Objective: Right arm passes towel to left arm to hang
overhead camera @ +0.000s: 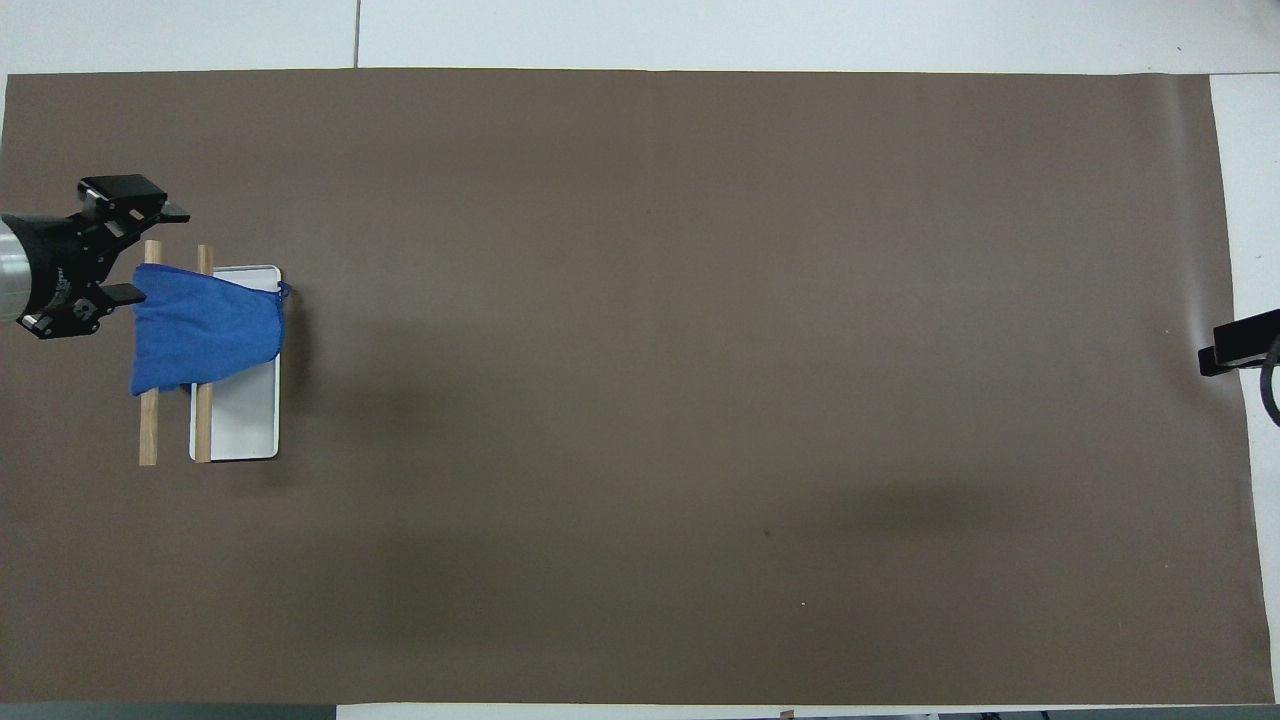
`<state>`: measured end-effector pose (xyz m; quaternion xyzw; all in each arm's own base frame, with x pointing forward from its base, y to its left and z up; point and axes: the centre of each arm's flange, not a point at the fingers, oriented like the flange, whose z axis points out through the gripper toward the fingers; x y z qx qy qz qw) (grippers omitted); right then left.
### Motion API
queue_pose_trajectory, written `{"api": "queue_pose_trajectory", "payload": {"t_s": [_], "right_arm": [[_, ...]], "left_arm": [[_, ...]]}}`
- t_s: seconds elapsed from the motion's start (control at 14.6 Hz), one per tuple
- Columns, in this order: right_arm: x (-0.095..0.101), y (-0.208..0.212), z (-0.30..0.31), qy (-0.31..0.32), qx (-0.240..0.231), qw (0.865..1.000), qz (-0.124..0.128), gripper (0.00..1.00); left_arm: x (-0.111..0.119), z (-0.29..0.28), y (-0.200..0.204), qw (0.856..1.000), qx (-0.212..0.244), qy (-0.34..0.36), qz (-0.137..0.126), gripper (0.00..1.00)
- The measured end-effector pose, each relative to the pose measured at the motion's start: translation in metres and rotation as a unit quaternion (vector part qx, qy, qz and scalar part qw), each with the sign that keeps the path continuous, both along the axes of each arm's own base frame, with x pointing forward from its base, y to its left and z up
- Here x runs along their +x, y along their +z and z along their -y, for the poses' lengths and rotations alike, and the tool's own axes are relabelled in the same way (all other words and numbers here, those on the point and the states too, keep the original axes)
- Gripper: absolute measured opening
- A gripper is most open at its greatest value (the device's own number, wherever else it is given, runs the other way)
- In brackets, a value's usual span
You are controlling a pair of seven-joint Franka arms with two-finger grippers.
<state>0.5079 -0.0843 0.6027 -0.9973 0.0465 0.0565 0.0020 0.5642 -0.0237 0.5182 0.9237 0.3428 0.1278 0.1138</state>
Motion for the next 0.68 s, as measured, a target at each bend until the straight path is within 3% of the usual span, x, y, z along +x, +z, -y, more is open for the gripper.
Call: {"api": "queue_pose_trajectory", "payload": {"t_s": [0.34,0.68], "right_arm": [[0.000,0.000,0.000,0.000,0.000,1.000,0.000,1.00],[0.000,0.000,0.000,0.000,0.000,1.000,0.000,1.00]], "left_arm": [[-0.007,0.047,0.031,0.980,0.055,-0.184,-0.051,1.00],[-0.016,0.044,0.080,0.956,0.080,-0.270,-0.079,1.00]]}}
